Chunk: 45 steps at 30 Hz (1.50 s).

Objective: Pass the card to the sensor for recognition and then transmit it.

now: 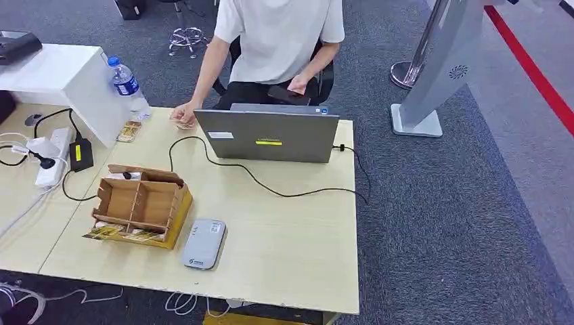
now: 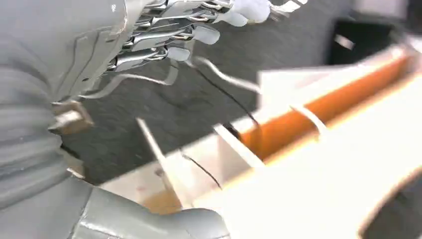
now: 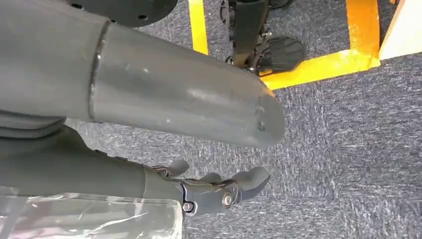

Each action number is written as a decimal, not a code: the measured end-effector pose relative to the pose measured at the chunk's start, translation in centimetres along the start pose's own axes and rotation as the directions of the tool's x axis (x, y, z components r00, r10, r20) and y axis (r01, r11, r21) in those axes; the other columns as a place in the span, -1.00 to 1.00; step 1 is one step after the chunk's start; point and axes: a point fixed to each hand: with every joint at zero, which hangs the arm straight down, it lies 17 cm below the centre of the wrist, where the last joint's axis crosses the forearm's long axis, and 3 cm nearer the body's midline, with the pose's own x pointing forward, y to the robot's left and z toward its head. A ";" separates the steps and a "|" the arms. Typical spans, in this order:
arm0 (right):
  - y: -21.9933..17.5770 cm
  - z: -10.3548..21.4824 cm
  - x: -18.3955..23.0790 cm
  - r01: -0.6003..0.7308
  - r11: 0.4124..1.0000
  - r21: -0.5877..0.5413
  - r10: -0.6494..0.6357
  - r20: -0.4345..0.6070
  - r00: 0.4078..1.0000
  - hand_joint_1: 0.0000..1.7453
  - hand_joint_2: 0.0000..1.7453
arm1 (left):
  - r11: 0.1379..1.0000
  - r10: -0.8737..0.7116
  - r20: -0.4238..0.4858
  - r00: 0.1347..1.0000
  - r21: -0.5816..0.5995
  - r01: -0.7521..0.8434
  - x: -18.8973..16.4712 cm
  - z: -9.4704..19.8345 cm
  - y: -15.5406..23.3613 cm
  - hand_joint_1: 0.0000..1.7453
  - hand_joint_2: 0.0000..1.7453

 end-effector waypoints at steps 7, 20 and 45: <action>0.0 0.0 -0.2 -0.014 1.000 -0.001 0.014 -0.002 1.000 -1.00 -1.00 | 0.963 -0.050 0.138 0.989 -0.256 0.084 3.6 -0.1 -10.7 -1.00 1.00; 0.1 0.0 -0.7 -0.068 0.998 0.006 0.068 -0.024 0.997 -1.00 -1.00 | 0.741 -0.186 0.255 0.949 -0.597 0.306 1.0 4.6 -30.4 -1.00 1.00; 0.5 0.0 -0.2 -0.179 0.984 0.026 0.180 -0.035 0.983 -1.00 -1.00 | 0.189 -0.381 0.503 0.776 -0.779 0.598 -7.2 18.3 -53.8 -1.00 1.00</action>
